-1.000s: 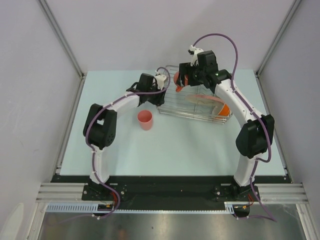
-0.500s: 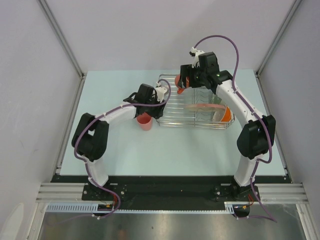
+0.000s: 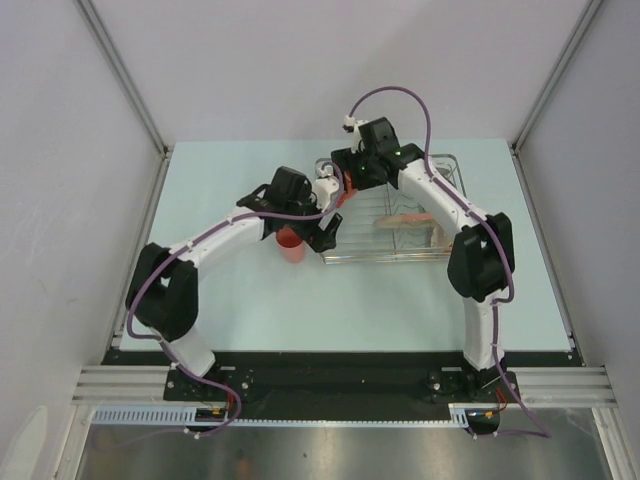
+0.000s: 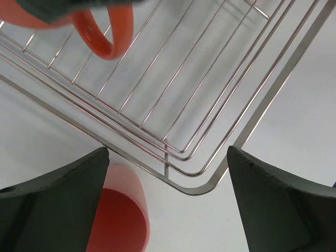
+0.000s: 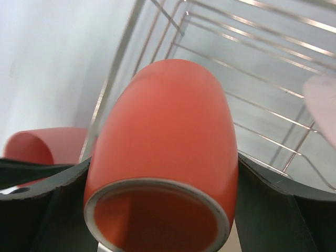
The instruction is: Load the mixed dishes into the dish rack
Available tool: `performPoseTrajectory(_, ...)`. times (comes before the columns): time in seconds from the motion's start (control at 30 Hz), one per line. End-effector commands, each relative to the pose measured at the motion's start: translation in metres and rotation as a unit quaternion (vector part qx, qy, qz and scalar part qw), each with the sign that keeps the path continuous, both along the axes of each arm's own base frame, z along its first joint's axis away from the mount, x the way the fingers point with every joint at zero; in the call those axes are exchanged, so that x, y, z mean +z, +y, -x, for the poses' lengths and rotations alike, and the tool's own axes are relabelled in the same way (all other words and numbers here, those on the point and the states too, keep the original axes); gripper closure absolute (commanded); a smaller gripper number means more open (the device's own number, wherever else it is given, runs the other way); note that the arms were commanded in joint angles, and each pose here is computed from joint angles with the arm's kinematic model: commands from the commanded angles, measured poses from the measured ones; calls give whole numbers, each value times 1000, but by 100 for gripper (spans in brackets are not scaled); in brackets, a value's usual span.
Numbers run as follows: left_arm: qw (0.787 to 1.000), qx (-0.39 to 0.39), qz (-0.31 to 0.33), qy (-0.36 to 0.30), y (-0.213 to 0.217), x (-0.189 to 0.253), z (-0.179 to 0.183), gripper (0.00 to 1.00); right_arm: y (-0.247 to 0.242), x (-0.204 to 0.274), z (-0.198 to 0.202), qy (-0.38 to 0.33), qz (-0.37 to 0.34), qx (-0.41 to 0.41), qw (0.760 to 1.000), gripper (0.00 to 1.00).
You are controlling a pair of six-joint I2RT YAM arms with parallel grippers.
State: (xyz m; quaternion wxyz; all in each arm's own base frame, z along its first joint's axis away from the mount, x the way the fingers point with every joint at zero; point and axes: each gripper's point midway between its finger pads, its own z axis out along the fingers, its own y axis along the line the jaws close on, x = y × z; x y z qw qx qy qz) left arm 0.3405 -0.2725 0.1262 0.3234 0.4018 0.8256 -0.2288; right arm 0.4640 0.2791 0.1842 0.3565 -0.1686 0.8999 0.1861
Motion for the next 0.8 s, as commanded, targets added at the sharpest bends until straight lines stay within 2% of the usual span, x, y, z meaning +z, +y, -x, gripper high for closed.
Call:
performPoseTrajectory(0.0,999,-3,29,-44,4,41,-7,0,0,15,-20,-37,5,-8,999,100)
performPoseTrajectory(0.17,995,27,52,-85,28,84,-23,0,-4,-6,-31,-29,32,-17,999,100)
performPoseTrajectory(0.3,992,54,58,-100,57,99,-30,0,0,-15,-39,-31,46,-21,998,100)
performPoseTrajectory(0.53,992,73,53,-90,88,85,-24,0,12,-20,-48,-49,78,-18,996,100)
performPoseTrajectory(0.77,990,96,57,-84,111,74,-24,0,19,-42,-52,-30,81,-19,996,100)
